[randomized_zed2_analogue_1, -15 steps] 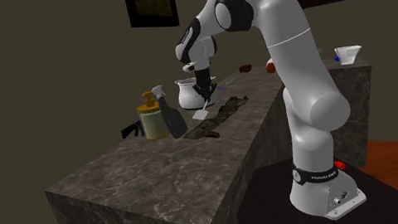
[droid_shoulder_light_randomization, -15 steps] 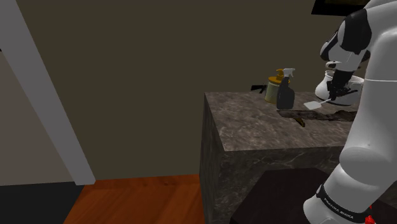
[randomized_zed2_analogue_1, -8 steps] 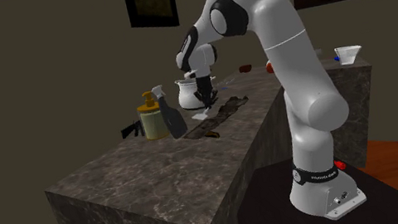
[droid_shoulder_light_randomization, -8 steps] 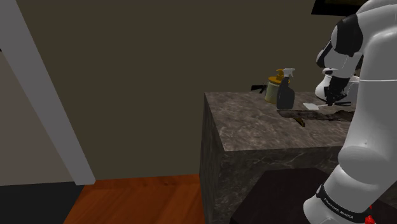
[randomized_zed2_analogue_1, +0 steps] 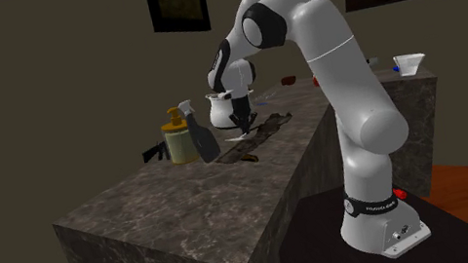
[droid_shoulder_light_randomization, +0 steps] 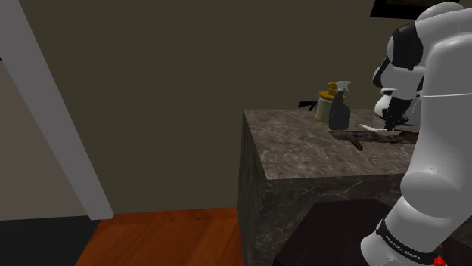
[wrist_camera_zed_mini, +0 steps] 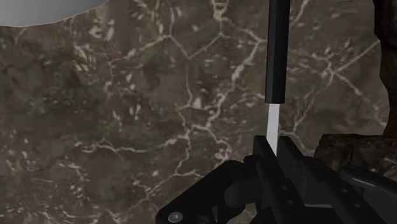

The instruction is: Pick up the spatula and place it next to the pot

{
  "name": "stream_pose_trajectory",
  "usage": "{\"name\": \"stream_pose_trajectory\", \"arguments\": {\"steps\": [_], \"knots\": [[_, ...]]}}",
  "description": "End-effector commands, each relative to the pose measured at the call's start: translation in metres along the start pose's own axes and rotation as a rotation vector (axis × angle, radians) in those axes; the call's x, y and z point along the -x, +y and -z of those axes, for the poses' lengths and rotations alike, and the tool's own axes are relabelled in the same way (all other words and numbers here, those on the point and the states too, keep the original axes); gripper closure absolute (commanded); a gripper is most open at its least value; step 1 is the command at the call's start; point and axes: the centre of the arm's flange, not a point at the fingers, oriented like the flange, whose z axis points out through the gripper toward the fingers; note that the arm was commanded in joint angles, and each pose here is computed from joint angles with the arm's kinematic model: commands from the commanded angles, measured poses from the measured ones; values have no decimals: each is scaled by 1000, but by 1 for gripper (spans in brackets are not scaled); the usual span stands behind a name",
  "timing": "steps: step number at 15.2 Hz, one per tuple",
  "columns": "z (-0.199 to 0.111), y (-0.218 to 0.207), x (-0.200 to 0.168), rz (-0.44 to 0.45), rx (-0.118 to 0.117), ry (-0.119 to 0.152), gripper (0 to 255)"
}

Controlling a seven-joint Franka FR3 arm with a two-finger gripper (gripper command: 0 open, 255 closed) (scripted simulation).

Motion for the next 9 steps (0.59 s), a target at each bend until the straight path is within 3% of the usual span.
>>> {"name": "stream_pose_trajectory", "arguments": {"steps": [1,5,6,9], "knots": [[-1,0,0,0,-2,1,255],[-1,0,0,0,-2,1,255],[-1,0,-1,0,-2,1,0],[-1,-1,0,0,-2,1,0]]}}
